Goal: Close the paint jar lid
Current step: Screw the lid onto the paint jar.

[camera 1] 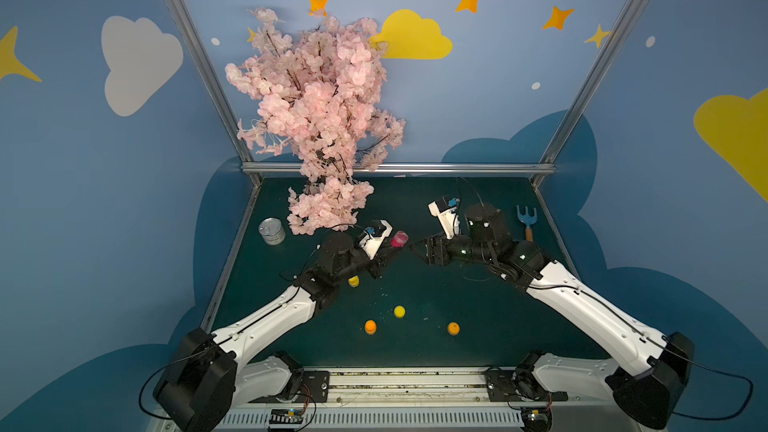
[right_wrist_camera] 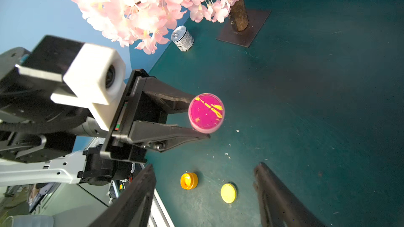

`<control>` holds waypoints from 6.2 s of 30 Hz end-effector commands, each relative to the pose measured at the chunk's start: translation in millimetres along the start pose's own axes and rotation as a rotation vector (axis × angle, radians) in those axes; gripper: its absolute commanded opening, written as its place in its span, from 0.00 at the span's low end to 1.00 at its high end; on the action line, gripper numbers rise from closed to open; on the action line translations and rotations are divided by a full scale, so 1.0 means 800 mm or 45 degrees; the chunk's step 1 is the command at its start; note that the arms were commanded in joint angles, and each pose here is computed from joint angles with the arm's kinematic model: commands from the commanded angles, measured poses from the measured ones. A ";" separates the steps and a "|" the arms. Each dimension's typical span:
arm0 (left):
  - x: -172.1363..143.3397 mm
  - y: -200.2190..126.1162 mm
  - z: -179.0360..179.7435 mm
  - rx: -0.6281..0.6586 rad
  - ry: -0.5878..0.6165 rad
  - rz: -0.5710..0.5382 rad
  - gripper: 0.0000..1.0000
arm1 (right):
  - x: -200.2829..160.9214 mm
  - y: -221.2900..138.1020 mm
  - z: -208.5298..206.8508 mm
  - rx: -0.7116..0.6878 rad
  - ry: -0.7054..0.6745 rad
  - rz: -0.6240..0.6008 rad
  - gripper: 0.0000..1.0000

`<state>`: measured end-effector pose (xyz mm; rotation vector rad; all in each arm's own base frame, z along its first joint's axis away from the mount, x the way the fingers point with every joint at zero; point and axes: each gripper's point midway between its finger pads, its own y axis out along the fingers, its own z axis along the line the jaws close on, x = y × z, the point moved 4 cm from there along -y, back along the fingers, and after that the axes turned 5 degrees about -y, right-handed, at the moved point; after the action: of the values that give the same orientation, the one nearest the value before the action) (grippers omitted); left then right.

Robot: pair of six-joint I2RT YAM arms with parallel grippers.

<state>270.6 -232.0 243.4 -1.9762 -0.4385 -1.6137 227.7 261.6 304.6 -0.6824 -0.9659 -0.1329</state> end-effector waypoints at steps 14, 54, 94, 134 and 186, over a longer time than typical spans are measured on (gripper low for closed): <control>0.026 -0.035 -0.068 -0.677 0.015 -0.017 0.24 | 0.026 -0.029 0.056 0.484 -0.522 -0.133 0.53; 0.046 -0.036 -0.056 -0.596 0.034 -0.083 0.23 | -0.002 0.009 0.046 0.447 -0.479 -0.033 0.31; 0.087 -0.028 -0.019 -0.166 0.090 -0.234 0.27 | -0.006 0.045 0.003 0.016 -0.310 -0.066 0.00; 0.034 -0.007 -0.055 -0.269 0.397 -0.127 0.37 | 0.010 0.020 0.037 0.289 -0.358 0.038 0.00; 0.098 -0.017 -0.046 -0.503 0.104 -0.299 0.07 | 0.018 0.030 0.031 0.232 -0.455 -0.315 0.00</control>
<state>253.8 -250.5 290.6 -2.2235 -0.2728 -1.9351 223.6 297.4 332.1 -0.3641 -1.4113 -0.1633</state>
